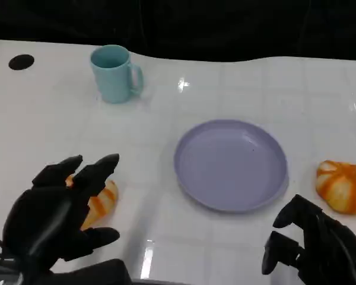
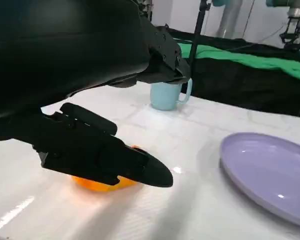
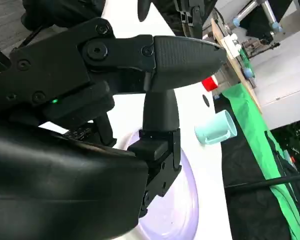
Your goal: Grasp the bread from the table and place it into the plate.
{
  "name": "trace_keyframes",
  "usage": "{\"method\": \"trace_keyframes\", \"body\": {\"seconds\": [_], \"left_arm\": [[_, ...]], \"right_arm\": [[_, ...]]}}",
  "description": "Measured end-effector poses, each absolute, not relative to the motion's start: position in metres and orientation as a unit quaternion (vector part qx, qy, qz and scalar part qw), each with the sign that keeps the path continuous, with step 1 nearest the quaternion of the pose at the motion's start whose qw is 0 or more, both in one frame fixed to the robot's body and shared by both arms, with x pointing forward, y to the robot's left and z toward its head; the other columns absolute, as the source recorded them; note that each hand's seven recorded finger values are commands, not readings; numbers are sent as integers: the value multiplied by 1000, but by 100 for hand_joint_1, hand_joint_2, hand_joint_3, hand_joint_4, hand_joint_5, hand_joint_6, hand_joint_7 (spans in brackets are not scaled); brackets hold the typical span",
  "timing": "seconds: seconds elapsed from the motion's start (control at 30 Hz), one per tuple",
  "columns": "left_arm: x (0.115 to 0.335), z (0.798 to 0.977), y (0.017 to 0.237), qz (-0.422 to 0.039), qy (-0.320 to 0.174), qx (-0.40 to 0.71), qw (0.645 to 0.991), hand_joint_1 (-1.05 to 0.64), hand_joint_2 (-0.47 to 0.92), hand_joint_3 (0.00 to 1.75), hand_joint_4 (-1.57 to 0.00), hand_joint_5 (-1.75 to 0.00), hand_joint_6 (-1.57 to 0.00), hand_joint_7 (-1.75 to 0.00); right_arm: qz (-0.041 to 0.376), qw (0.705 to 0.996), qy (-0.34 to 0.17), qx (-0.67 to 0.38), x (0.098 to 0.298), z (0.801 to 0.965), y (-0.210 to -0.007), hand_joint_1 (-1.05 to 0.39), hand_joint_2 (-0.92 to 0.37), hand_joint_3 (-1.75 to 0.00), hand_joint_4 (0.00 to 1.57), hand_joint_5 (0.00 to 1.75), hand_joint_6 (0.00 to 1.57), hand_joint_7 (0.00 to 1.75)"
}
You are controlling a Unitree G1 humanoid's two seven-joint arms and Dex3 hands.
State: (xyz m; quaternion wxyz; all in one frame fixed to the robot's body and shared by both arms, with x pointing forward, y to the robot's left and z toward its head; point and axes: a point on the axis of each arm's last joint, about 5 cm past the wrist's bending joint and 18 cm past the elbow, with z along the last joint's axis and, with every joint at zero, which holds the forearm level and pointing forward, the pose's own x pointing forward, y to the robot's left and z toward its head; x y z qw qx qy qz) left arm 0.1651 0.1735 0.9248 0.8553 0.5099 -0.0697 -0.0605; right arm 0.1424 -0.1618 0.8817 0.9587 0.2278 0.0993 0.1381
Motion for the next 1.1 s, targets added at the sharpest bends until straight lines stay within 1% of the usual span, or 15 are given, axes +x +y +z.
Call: {"method": "trace_keyframes", "body": {"seconds": [0.1,0.4,0.6,0.8,0.9,1.1], "left_arm": [[167,927,173,-57,-56,524,848,-49,92,1,-4,-16,-23,0],[176,930,170,-57,-40,563,823,-50,92,1,-8,-15,-22,0],[185,928,170,-69,-28,589,805,-47,91,0,-9,-13,-21,0],[191,926,169,-88,-1,597,797,-42,87,0,-8,-10,-19,0],[195,926,170,-90,8,606,791,-39,85,0,-8,-9,-18,0],[203,923,169,-102,20,615,782,-39,85,0,-8,-8,-16,0]], "right_arm": [[138,959,99,228,142,882,-162,-53,-92,-50,74,175,46,175],[138,959,98,228,142,882,-162,-53,-92,-51,74,175,46,175],[139,959,96,228,142,882,-162,-53,-92,-51,74,175,46,175],[138,959,97,228,142,882,-162,-52,-92,-53,74,175,45,175],[138,959,96,227,142,882,-162,-52,-92,-54,73,175,45,175],[138,959,96,227,141,882,-162,-52,-92,-52,74,175,45,175]]}}
